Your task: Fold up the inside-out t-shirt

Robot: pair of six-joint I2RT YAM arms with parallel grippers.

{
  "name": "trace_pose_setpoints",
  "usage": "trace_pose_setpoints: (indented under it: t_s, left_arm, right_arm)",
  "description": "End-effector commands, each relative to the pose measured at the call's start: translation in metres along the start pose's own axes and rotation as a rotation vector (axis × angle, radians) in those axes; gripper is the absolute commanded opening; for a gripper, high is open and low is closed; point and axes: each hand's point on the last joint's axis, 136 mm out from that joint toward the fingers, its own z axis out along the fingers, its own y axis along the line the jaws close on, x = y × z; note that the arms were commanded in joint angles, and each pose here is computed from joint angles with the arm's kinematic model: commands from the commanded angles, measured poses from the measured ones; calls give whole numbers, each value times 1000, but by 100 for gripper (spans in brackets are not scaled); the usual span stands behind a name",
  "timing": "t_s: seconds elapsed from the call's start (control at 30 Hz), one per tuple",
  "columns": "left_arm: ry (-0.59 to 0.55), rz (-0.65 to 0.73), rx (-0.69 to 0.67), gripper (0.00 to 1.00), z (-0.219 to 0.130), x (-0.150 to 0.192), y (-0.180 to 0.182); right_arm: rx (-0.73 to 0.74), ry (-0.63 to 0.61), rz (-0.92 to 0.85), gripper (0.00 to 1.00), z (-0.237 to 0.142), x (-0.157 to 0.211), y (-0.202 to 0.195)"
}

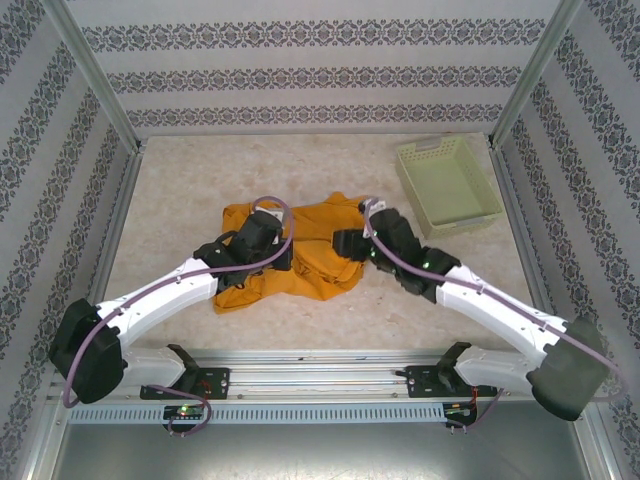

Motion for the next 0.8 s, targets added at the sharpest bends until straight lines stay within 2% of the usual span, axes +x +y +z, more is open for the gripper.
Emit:
trace_pose_setpoints:
  t_s: [0.0, 0.07, 0.17, 0.37, 0.47, 0.63, 0.77]
  left_arm:
    - [-66, -59, 96, 0, -11, -13, -12]
    - [-62, -63, 90, 0, -13, -6, -8]
    - [-50, -75, 94, 0, -15, 5, -2]
    - [-49, -99, 122, 0, -21, 20, 3]
    - [-49, -115, 138, 0, -22, 24, 3]
    - [-55, -128, 100, 2, -19, 28, 14]
    - [-50, -169, 51, 4, -14, 32, 34]
  right_arm:
    - [-88, 61, 109, 48, 26, 40, 18]
    - [-102, 70, 138, 43, 40, 57, 25]
    - [-167, 117, 142, 42, 59, 73, 47]
    - [-82, 147, 109, 40, 92, 86, 43]
    - [-90, 163, 103, 40, 103, 89, 47]
    - [-93, 220, 61, 47, 111, 115, 59]
    - [-15, 296, 10, 53, 112, 152, 46]
